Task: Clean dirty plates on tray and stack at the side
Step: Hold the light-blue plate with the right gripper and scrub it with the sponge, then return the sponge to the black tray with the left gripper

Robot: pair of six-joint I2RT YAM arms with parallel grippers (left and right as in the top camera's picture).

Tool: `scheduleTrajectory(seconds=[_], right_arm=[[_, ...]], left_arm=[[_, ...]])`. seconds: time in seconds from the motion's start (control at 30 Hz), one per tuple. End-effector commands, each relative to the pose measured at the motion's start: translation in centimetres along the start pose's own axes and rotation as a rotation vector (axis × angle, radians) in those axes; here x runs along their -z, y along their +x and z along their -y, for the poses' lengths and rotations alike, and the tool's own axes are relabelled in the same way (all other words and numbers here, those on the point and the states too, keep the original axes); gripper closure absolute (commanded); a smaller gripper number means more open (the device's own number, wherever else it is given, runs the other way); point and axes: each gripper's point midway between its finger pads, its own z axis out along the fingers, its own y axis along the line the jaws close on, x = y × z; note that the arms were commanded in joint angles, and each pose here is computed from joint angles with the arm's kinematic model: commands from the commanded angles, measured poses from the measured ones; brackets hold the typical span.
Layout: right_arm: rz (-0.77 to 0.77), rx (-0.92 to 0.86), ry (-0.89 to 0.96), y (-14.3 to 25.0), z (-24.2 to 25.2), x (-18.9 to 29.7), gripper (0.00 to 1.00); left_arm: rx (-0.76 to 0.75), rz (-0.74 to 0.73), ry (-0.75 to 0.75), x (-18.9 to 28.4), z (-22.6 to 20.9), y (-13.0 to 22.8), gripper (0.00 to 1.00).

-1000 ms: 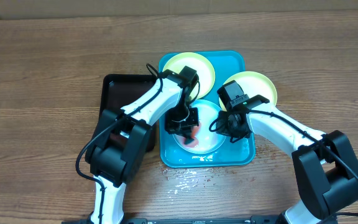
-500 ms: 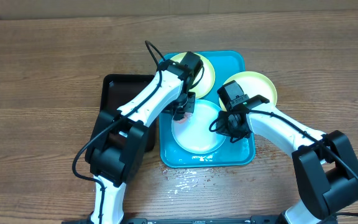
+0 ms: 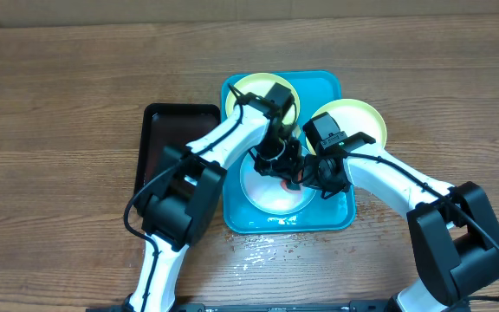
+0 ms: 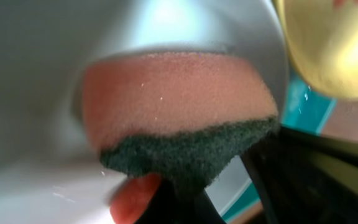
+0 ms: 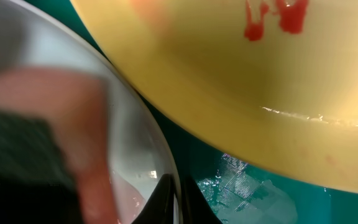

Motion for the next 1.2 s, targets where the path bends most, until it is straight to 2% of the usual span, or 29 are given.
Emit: scheduleTrajectory(seconds=[0.0,0.33,0.43,0.6,0.7,0.93,1.07,1.17], right_arm=[[0.003,-0.021,0.158,0.3,3.7,-1.6,0.96],[0.006,-0.021,0.161,0.3,3.8,-1.6,0.96],[0.008,-0.021,0.163,0.2,3.8,-1.6,0.96],[0.008,-0.022,0.163,0.2,3.8,-1.6,0.96],[0.008,-0.022,0.164,0.2,3.8,-1.6,0.96],[0.010,-0.021,0.167,0.2,3.9,-1.6,0.96],[0.010,-0.021,0.167,0.2,3.9,-1.6,0.96],[0.010,-0.021,0.167,0.2,3.9,-1.6,0.96]], left_arm=[[0.024,-0.064,-0.008,-0.6,0.0,1.3,0.96],[0.206,0.013,-0.509,3.8,-11.7,0.9,0.96],[0.228,0.037,-0.616,5.2,-13.9,0.8,0.96],[0.238,0.028,-0.613,5.8,-13.8,1.3,0.95],[0.229,0.056,-0.546,6.7,-12.1,1.3,0.96],[0.192,0.241,-0.358,13.1,-7.9,0.9,0.96],[0.202,0.316,-0.332,17.2,-8.1,1.9,0.96],[0.232,0.341,-0.371,19.7,-10.1,2.9,0.96]])
